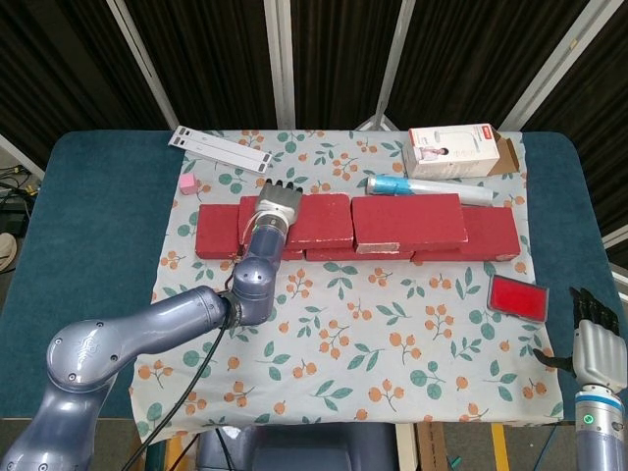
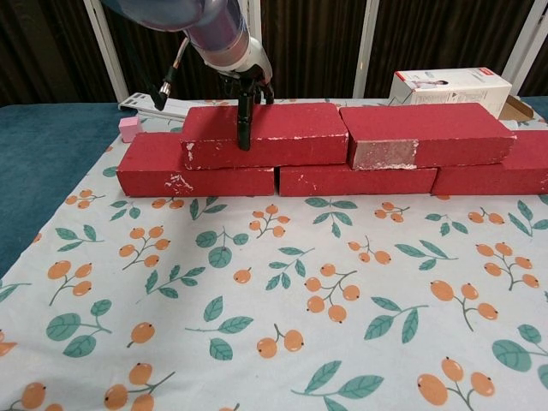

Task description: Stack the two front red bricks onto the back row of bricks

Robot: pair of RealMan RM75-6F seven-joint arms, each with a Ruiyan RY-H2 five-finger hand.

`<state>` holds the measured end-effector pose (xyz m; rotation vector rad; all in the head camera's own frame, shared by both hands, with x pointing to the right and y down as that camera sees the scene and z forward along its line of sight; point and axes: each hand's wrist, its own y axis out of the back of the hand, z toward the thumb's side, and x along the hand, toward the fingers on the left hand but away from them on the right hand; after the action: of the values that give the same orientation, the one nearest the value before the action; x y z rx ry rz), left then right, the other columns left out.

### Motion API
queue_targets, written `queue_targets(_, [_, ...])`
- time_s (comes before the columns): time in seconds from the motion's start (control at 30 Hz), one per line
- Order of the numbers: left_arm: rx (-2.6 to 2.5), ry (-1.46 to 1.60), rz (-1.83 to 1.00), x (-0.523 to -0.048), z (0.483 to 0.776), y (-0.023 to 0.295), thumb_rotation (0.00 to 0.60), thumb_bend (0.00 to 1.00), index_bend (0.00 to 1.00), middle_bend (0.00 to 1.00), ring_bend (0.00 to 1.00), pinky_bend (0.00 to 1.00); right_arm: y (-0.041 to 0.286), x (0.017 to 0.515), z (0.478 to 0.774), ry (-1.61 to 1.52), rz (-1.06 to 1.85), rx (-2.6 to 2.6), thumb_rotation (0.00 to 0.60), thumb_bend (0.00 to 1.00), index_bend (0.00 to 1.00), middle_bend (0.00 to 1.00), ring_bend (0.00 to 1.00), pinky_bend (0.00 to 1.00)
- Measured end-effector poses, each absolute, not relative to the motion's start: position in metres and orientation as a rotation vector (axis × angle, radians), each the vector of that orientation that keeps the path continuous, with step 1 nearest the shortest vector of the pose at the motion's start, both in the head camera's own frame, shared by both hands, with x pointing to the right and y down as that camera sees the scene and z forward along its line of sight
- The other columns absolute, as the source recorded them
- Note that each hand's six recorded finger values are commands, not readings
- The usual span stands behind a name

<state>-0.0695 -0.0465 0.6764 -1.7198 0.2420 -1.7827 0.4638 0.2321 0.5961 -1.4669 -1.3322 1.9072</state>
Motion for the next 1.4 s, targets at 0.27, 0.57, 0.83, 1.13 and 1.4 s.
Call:
queue_targets(0.27, [-1.724, 0.284, -1.76, -0.074, 0.659, -0.057, 0.6, 0.0, 0.03, 0.0, 0.0, 0.08, 0.233, 0.464, 0.598, -1.322, 1.916, -1.469, 0.6, 0.07, 0.0, 0.0, 0.0, 0.0])
queue_targets(0.57, [-1.712, 0.341, -1.71, -0.106, 0.617, -0.069, 0.6, 0.0, 0.04, 0.09, 0.0, 0.08, 0.233, 0.463, 0.596, -1.326, 1.916, -1.468, 0.6, 0.07, 0.0, 0.0, 0.0, 0.0])
queue_targets(0.83, [-1.671, 0.34, -1.732, -0.186, 0.606, -0.053, 0.6, 0.0, 0.07, 0.14, 0.0, 0.08, 0.233, 0.463, 0.595, -1.328, 1.913, -1.466, 0.6, 0.07, 0.0, 0.0, 0.0, 0.0])
queue_targets(1.13, [-1.684, 0.27, -1.814, -0.246, 0.629, -0.024, 0.6, 0.0, 0.1, 0.15, 0.0, 0.08, 0.234, 0.46, 0.595, -1.323, 1.912, -1.466, 0.6, 0.07, 0.0, 0.0, 0.0, 0.0])
queue_targets(1.4, [-1.729, 0.264, -1.833, -0.253, 0.646, -0.018, 0.6, 0.0, 0.08, 0.15, 0.0, 0.08, 0.233, 0.461, 0.595, -1.334, 1.909, -1.462, 0.6, 0.07, 0.0, 0.0, 0.0, 0.0])
